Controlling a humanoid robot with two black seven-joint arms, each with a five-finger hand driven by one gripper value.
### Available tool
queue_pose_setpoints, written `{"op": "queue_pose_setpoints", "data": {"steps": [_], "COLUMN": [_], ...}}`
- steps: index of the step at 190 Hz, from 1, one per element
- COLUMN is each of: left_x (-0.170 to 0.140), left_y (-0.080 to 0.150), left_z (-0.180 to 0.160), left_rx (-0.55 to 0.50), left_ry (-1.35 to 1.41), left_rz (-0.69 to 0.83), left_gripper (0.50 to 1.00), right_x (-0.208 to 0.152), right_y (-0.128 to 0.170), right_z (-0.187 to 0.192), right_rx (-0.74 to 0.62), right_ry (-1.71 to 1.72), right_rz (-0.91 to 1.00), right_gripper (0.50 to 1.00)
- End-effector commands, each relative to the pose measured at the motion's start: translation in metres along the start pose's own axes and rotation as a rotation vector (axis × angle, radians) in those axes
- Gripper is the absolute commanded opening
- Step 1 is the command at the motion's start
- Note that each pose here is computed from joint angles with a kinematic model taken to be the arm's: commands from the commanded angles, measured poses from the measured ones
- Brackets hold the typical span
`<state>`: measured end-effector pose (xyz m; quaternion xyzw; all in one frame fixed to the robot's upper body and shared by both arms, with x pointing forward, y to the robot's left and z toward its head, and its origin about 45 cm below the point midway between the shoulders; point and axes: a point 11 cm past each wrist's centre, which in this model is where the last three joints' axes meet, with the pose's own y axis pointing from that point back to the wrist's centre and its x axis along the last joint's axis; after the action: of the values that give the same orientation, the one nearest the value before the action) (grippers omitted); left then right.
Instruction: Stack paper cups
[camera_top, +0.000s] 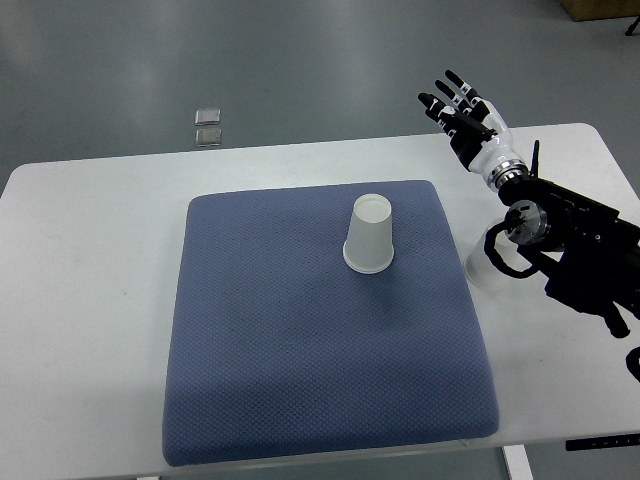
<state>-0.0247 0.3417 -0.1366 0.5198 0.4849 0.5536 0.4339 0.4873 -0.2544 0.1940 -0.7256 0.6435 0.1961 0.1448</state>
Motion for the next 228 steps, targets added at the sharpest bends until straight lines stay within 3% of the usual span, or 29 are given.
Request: {"op": "queue_pose_setpoints", "data": {"steps": [1, 228], "left_x": [0.000, 0.002], "left_y": [0.000, 0.000], "left_z": [0.000, 0.004], "left_rx": [0.001, -0.007], "left_ry": [-0.010, -0.010], "left_rz": [0.000, 0.007], "left_gripper": [1.000, 1.000], "right_x": [0.000, -0.008], "right_y": [0.000, -0.008], "right_z": [0.001, -0.015], "right_rx": [-0.002, 0.020], "right_ry": [0.002, 0.039], "right_rz": [0.000, -0.008], "right_gripper": [0.913, 0.913]}}
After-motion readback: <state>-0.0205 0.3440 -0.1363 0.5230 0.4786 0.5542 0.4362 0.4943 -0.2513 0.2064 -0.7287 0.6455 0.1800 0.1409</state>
